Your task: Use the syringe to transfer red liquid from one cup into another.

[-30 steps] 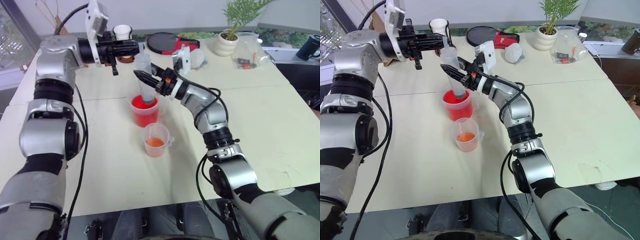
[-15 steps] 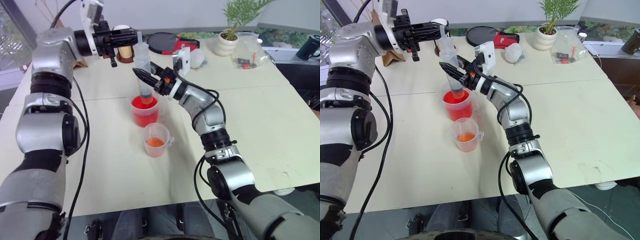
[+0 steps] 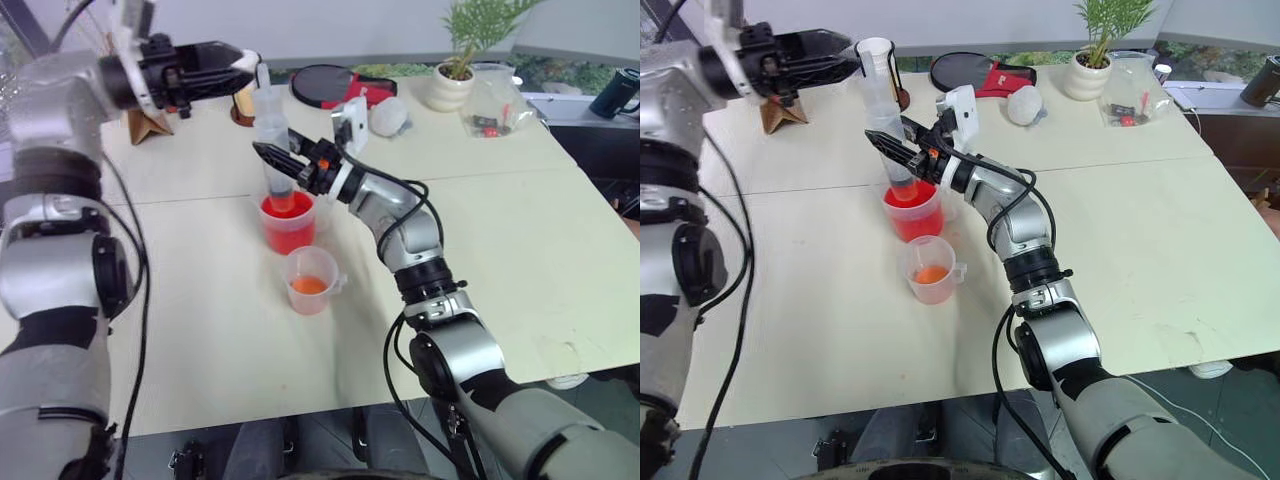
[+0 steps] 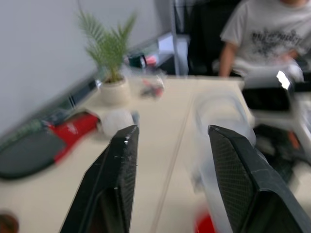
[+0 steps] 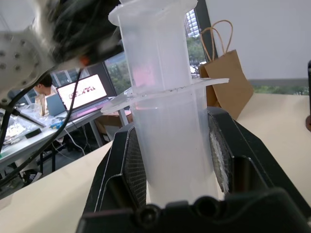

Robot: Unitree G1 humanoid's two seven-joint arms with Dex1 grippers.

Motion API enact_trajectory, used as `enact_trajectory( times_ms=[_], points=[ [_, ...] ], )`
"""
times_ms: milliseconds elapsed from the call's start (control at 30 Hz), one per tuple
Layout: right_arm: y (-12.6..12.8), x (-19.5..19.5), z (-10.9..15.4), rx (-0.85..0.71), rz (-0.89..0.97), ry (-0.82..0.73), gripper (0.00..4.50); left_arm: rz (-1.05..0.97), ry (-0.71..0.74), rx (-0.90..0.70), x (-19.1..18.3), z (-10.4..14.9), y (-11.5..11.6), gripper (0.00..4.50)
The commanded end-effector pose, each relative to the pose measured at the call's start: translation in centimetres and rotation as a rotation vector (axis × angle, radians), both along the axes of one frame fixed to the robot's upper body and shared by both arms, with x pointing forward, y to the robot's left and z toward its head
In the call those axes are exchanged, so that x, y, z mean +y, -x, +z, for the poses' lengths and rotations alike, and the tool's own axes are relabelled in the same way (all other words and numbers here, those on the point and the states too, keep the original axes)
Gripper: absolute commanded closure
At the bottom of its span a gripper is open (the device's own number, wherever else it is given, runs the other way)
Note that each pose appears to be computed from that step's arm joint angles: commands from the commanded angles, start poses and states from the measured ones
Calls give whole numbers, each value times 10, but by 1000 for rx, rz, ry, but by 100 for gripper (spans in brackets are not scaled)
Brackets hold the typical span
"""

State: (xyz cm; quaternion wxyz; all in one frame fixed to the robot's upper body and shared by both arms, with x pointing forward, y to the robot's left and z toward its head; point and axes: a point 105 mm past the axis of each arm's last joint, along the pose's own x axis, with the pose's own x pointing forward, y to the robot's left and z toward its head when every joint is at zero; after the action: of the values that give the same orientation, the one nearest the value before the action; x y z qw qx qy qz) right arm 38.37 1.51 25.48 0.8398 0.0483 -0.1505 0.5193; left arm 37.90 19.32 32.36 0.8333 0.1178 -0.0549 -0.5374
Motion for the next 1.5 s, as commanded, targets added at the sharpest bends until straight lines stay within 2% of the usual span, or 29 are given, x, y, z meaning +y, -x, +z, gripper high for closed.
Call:
enact_trajectory(
  times_ms=[33, 100, 167, 300, 400, 567, 667, 800, 1000, 1133, 1333, 1500],
  points=[
    [11, -6, 40, -110, 11, -60, 305, 3, -53, 43, 16, -11, 19, 214],
    [11, -10, 43, -118, 4, -56, 305, 47, -64, 71, 30, -20, 28, 214],
    [10, -13, 45, -115, 0, -57, 305, 94, -16, 64, 37, -17, 32, 214],
    [8, -16, 52, -114, -1, -69, 305, 139, 72, 37, 39, -11, 37, 214],
    [8, -19, 65, -127, -1, -91, 305, 154, 108, 30, 34, -14, 39, 214],
    [30, -42, 112, -156, 23, -180, 305, 152, 141, 32, 25, -21, 39, 214],
    [54, -56, 120, -123, 47, -205, 305, 131, 143, 42, 18, -27, 39, 214],
    [80, -62, 96, -52, 44, -147, 305, 95, 150, 40, 9, -23, 36, 214],
    [99, -66, 45, 104, 64, -120, 305, 8, 124, 44, -10, -17, 31, 214],
    [105, -59, 23, 154, 72, -123, 305, -63, 83, 35, -25, -10, 29, 214],
    [107, -55, 6, 178, 68, -114, 305, -182, 41, -18, -46, 14, 39, 214],
    [104, -51, 3, 165, 57, -112, 305, -258, 24, -56, -58, 30, 50, 214]
  ],
)
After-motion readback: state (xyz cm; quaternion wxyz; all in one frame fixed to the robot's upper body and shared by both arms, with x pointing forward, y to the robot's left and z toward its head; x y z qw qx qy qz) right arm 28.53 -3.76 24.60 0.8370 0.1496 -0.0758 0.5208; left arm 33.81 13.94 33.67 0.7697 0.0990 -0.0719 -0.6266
